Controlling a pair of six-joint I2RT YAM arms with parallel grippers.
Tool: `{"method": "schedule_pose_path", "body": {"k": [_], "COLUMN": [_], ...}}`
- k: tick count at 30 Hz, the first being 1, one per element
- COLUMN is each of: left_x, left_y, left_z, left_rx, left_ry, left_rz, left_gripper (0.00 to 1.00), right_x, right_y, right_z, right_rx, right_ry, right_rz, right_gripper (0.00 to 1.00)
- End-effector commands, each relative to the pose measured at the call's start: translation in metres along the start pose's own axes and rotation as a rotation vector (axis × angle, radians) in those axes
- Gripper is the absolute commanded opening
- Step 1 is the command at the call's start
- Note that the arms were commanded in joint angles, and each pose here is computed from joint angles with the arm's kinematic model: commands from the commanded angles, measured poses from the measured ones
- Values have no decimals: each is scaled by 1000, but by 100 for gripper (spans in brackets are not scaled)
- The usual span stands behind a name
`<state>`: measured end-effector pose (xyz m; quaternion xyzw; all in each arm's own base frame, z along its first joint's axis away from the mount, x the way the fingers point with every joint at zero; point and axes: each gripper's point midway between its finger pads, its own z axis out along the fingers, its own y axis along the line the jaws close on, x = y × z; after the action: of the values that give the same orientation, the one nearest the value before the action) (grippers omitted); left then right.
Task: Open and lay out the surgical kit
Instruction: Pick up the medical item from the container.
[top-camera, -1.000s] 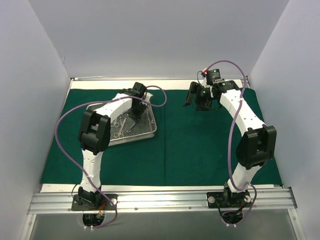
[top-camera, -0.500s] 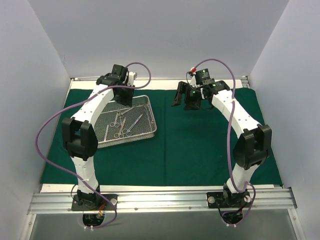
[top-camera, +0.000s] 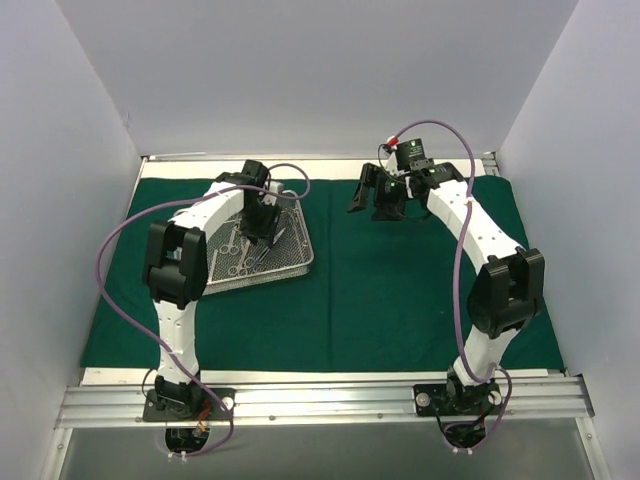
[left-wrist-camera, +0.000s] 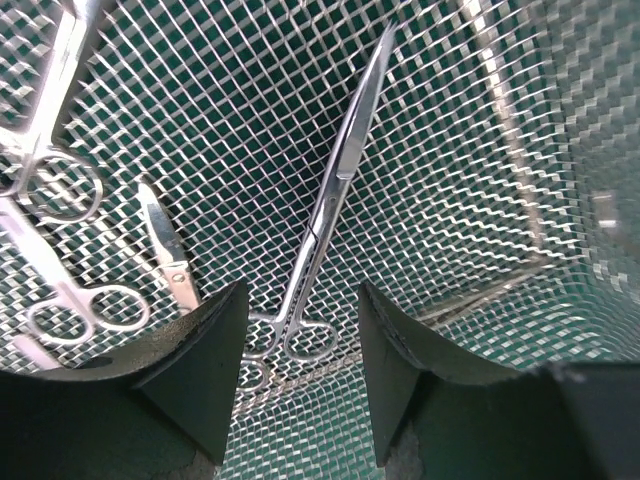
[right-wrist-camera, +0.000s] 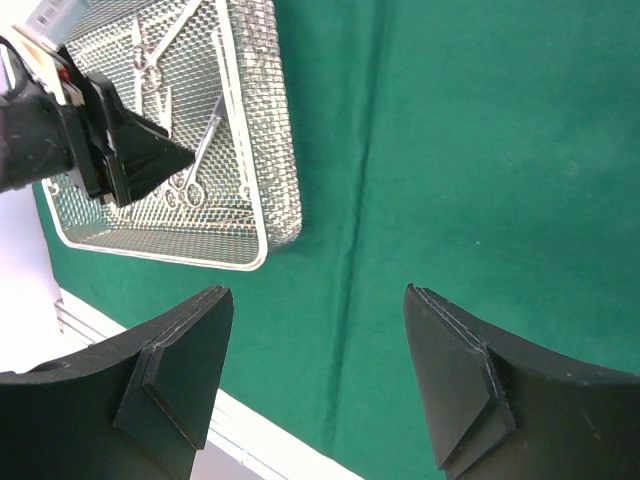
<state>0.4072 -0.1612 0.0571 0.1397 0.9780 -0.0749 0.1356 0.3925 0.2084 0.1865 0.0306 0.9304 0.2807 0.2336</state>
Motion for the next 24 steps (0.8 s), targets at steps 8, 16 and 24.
{"method": "schedule_pose_path", "body": {"k": [8, 16, 24], "left_x": [5, 46, 49], "left_y": [2, 12, 10], "left_z": [36, 73, 71], "left_rx": [-20, -63, -7], "left_ry": [18, 189, 193], "left_rz": [40, -13, -17], "left_gripper": [60, 36, 16], "right_x": [-3, -6, -4], "right_y": [3, 1, 0], "right_z": [-2, 1, 3], "right_rx": [-31, -18, -14], "right_ry": [1, 9, 7], "right_rz": [2, 0, 12], "right_gripper": [69, 69, 68]}}
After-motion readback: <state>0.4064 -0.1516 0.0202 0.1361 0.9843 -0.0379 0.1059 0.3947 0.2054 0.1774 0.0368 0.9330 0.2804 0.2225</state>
